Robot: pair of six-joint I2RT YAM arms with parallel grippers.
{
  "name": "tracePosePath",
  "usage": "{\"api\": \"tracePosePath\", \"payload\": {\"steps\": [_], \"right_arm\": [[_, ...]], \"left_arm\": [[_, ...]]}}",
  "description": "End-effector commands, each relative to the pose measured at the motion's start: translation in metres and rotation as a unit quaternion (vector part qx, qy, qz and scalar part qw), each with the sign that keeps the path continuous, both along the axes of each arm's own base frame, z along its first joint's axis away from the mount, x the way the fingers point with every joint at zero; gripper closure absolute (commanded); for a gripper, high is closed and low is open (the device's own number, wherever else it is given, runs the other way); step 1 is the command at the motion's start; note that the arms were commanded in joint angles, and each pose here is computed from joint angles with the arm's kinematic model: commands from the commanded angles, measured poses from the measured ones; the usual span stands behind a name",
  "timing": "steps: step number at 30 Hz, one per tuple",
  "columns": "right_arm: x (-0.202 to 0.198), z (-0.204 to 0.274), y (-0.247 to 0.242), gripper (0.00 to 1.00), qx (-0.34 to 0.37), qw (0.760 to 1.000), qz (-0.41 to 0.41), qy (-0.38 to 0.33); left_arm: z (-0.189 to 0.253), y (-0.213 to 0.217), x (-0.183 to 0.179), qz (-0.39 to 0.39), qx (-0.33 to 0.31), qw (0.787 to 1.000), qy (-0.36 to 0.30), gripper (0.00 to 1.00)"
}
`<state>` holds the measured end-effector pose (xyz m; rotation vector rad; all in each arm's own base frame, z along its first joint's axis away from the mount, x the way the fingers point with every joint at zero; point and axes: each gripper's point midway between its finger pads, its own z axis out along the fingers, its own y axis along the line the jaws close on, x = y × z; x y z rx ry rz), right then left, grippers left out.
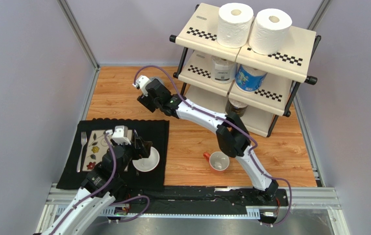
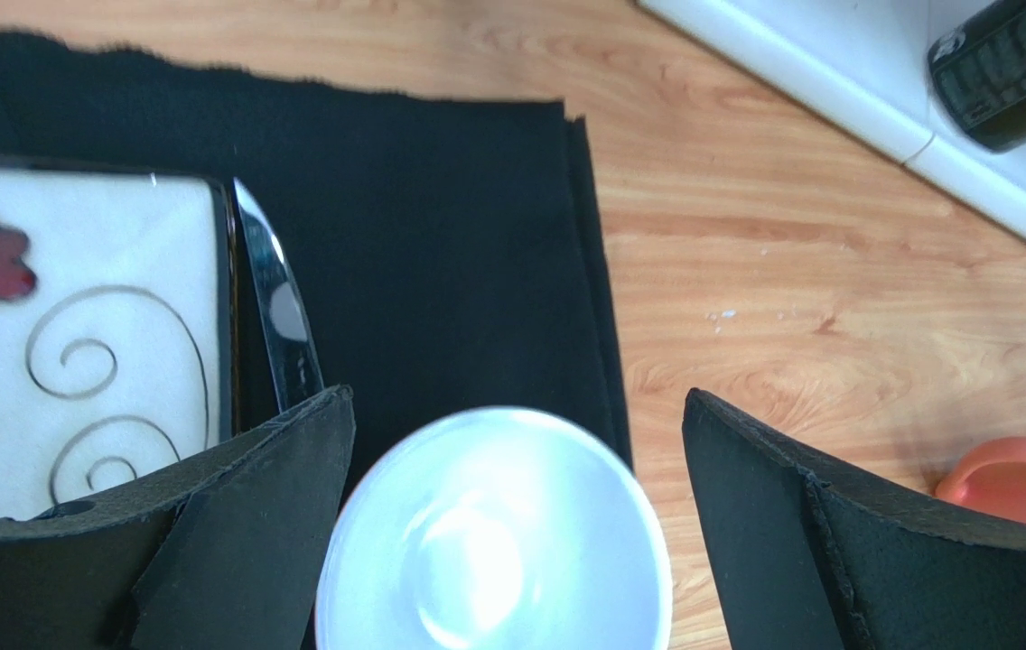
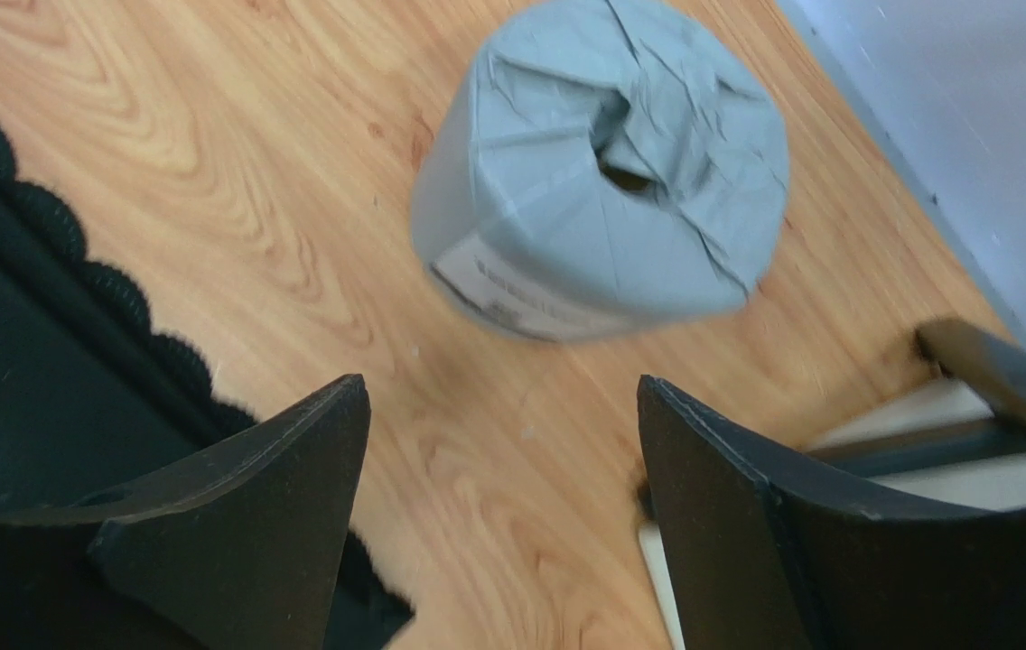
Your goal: Place and organize the paper towels onto the shelf
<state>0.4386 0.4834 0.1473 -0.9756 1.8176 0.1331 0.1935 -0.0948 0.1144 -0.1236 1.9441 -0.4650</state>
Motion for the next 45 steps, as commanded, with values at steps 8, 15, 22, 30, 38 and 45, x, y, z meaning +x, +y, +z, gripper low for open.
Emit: {"api": "tracePosePath", "payload": {"steps": [8, 15, 22, 30, 38, 45], "right_arm": [[-0.117, 0.217, -0.142, 0.22, 0.235, 0.962, -0.128, -0.052], [-0.177, 0.194, -0.239, 0.22, 0.279, 0.944, -0.175, -0.024], [-0.205, 0.185, -0.284, 0.21, 0.296, 0.936, -0.187, -0.02], [-0.215, 0.183, -0.304, 0.21, 0.299, 0.935, -0.188, -0.028], [-0.217, 0.175, -0.312, 0.21, 0.296, 0.935, -0.192, -0.033], [-0.215, 0.169, -0.308, 0.2, 0.281, 0.941, -0.188, -0.032]], "left_arm": [[0.101, 0.006, 0.041, 0.042, 0.036, 0.993, -0.101, 0.01], [0.138, -0.009, 0.104, 0.043, 0.043, 0.991, -0.119, 0.01], [0.172, -0.002, 0.198, 0.025, -0.056, 0.993, -0.105, 0.01], [0.154, -0.023, 0.282, -0.027, -0.073, 0.995, -0.062, 0.02], [0.094, -0.007, 0.295, 0.016, -0.033, 0.999, 0.015, 0.05], [0.051, 0.006, 0.289, 0.045, -0.005, 0.997, 0.057, 0.05]]}}
